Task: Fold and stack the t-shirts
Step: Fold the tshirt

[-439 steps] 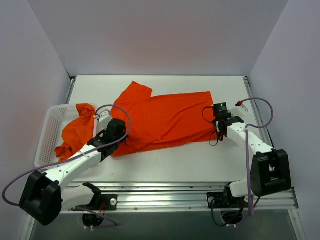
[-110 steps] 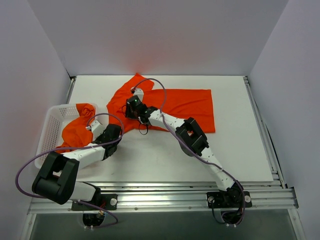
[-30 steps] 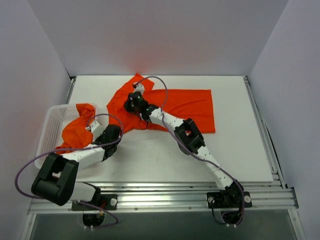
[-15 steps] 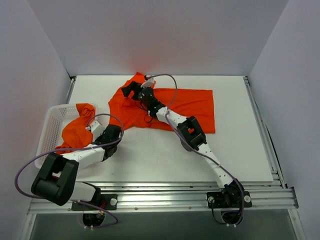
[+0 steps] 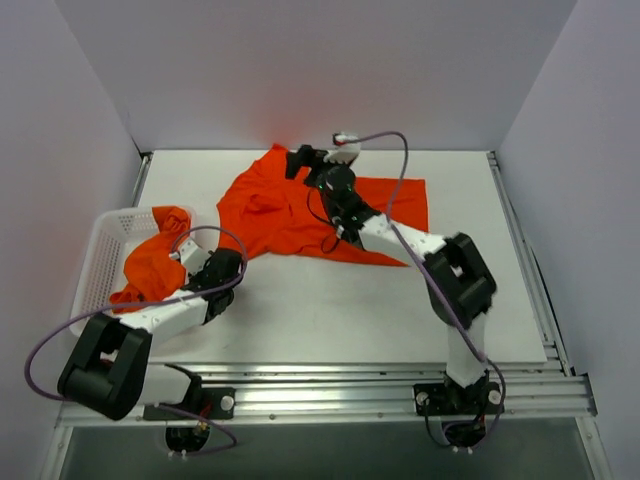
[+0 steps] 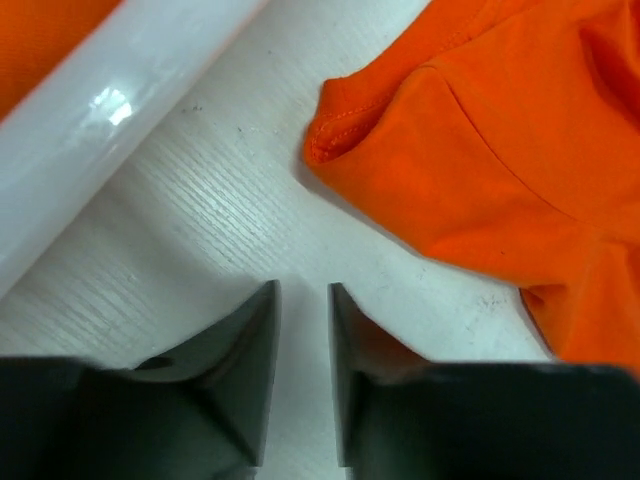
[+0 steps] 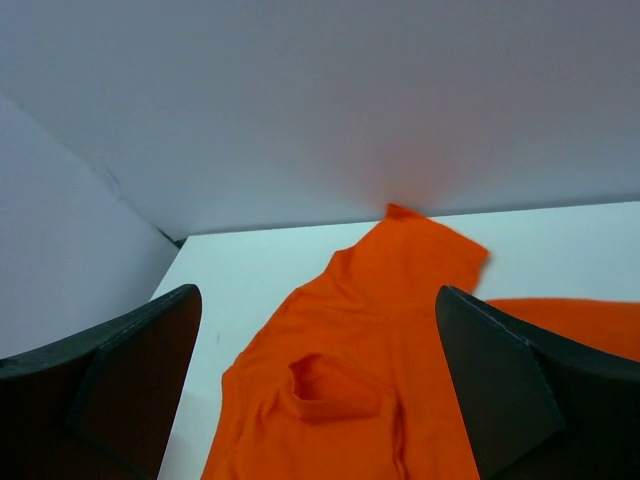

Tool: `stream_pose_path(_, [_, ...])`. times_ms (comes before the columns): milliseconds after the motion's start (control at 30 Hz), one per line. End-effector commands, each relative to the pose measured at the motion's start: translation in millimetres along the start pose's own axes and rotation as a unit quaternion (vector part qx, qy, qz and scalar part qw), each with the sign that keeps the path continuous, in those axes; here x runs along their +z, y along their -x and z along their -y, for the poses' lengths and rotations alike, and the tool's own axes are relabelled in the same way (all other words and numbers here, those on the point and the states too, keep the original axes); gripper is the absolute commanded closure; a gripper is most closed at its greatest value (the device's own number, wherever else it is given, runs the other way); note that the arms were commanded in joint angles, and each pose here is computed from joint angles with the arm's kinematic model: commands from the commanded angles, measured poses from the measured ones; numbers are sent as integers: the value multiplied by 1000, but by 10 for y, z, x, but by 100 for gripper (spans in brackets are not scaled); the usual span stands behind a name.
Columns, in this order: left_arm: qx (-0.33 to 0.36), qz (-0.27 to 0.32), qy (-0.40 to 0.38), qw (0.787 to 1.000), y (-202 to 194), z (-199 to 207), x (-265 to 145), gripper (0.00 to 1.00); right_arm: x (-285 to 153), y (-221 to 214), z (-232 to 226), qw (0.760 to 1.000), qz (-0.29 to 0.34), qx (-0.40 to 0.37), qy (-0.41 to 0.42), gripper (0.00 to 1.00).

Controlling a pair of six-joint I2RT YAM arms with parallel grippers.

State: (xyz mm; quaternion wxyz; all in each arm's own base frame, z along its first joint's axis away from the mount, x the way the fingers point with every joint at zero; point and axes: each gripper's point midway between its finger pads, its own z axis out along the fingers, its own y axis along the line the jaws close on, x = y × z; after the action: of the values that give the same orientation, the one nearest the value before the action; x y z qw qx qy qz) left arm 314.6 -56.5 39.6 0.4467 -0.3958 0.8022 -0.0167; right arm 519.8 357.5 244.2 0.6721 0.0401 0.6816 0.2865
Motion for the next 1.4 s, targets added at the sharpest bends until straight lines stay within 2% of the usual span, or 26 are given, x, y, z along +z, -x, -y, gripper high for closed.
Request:
stream_pose_path(0, [-34, 33, -41, 998, 248, 249, -132, 41, -588, 673, 554, 988, 69, -10, -136, 0])
stream_pose_path(33, [-37, 31, -53, 997, 274, 315, -157, 32, -756, 534, 775, 985, 35, -16, -170, 0])
stream_pose_path(100, [-33, 35, -69, 996, 327, 423, -183, 18, -1130, 443, 1201, 974, 8, 11, -224, 0])
stream_pose_path(133, [-34, 36, -78, 996, 384, 519, -201, 16, -1303, 305, 1353, 969, -19, 9, -248, 0])
stream_pose_path(267, [-23, 30, -66, 997, 341, 552, -104, 13, -2013, -200, 1810, 945, -70, 40, -316, 0])
stream_pose_path(500, [-29, 4, -71, 997, 188, 677, 71, 13, -2605, -823, 2206, 911, -145, 62, -381, 0])
stream_pose_path(633, [-35, -5, -59, 998, 105, 681, 155, 13, -2680, -951, 2222, 912, -160, 102, -363, 0])
stream_pose_path(967, [-46, -16, -9, 999, 24, 551, 494, 14, -2613, -1163, 2503, 899, -186, 105, -382, 0])
stream_pose_path(1100, [-53, -22, 7, 998, 36, 506, 623, 18, -2505, -1245, 2604, 897, -191, 121, -379, 1])
stream_pose_path(1133, [-55, -22, 10, 998, 54, 499, 646, 23, -2505, -1296, 2644, 895, -197, 120, -383, 1])
stream_pose_path(1200, [-57, -24, 14, 998, 57, 501, 685, 32, -2444, -1288, 2673, 896, -195, 127, -379, 9])
stream_pose_path(1233, [-58, -24, 16, 998, 71, 495, 705, 44, -2441, -1311, 2693, 895, -197, 127, -379, 14])
stream_pose_path(1267, [-58, -26, 18, 998, 72, 508, 721, 49, -2446, -1318, 2711, 895, -198, 127, -380, 31])
stream_pose_path(1333, [-57, -25, 22, 998, 83, 511, 728, 64, -2444, -1306, 2749, 894, -195, 131, -381, 54])
stream_pose_path(1367, [-55, -26, 26, 998, 77, 503, 734, 77, -2453, -1311, 2762, 893, -197, 130, -383, 84])
